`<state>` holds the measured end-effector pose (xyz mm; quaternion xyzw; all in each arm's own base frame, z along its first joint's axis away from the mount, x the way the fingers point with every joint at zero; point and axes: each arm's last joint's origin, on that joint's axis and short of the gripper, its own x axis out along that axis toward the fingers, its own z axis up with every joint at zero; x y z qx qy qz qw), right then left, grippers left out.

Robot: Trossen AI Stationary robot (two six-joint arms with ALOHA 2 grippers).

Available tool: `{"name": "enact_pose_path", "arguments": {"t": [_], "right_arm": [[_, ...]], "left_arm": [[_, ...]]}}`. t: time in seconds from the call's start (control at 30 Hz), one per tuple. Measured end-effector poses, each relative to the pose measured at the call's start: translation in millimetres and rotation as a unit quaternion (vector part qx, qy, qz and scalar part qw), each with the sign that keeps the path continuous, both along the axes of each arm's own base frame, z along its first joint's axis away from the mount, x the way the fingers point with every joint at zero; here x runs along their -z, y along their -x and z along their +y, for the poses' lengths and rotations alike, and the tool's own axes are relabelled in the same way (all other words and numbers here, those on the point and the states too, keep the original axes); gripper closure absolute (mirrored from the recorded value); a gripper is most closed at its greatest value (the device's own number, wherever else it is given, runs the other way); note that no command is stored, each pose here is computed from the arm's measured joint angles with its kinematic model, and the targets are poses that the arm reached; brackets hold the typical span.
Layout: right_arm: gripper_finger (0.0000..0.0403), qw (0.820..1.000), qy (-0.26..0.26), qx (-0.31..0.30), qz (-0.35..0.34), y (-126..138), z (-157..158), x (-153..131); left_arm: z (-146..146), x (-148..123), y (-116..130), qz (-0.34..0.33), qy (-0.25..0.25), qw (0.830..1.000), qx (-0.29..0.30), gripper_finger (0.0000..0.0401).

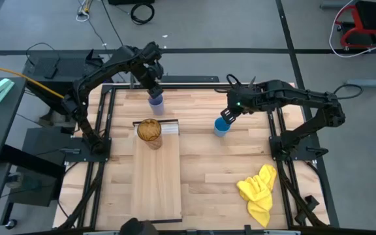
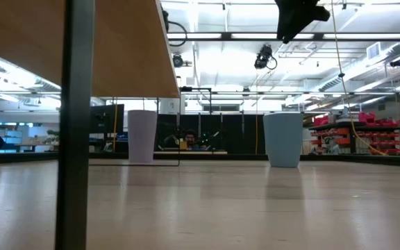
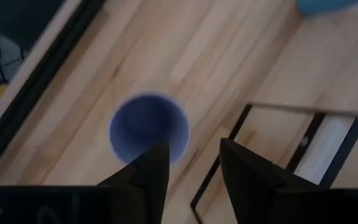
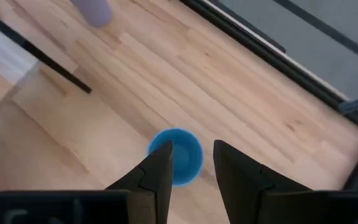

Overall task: Stack small to large cups/mugs on shelf
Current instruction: Put the light purple cup on the shelf

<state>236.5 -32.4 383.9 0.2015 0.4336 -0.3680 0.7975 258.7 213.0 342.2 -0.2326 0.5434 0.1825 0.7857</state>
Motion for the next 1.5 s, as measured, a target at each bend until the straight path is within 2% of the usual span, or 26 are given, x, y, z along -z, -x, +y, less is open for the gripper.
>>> {"name": "enact_pose_path", "arguments": {"t": [0.1,0.27,0.57,0.87,1.17,1.5], "right_arm": [[0.028,0.999,0.012,-0.028,0.019,0.6,-6.1,0.6],[0.028,0.996,0.006,-0.066,0.062,0.4,-16.9,16.9],[0.028,0.988,-0.024,-0.116,0.095,-4.9,-24.1,53.6],[0.028,0.987,-0.023,-0.133,0.088,-7.3,-24.1,55.7],[0.028,0.983,-0.018,-0.157,0.088,-8.5,-23.9,55.2],[0.028,0.98,-0.007,-0.183,0.084,-10.9,-24.1,54.3]], "left_arm": [[-5.7,-0.7,-8.5,-0.01,-0.007,1.0,-0.006,0.0252],[-13.2,9.1,-24.7,0.02,-0.027,0.999,-0.014,0.0256],[-7.5,40.5,-45.1,0.059,0.008,0.997,-0.054,0.0246],[-0.9,59.4,-50.6,0.101,0.013,0.99,-0.102,0.0251],[-0.1,61.4,-51.4,0.104,0.017,0.983,-0.15,0.0248],[-11.6,61.4,-59.0,0.098,0.037,0.975,-0.195,0.0245]]}}
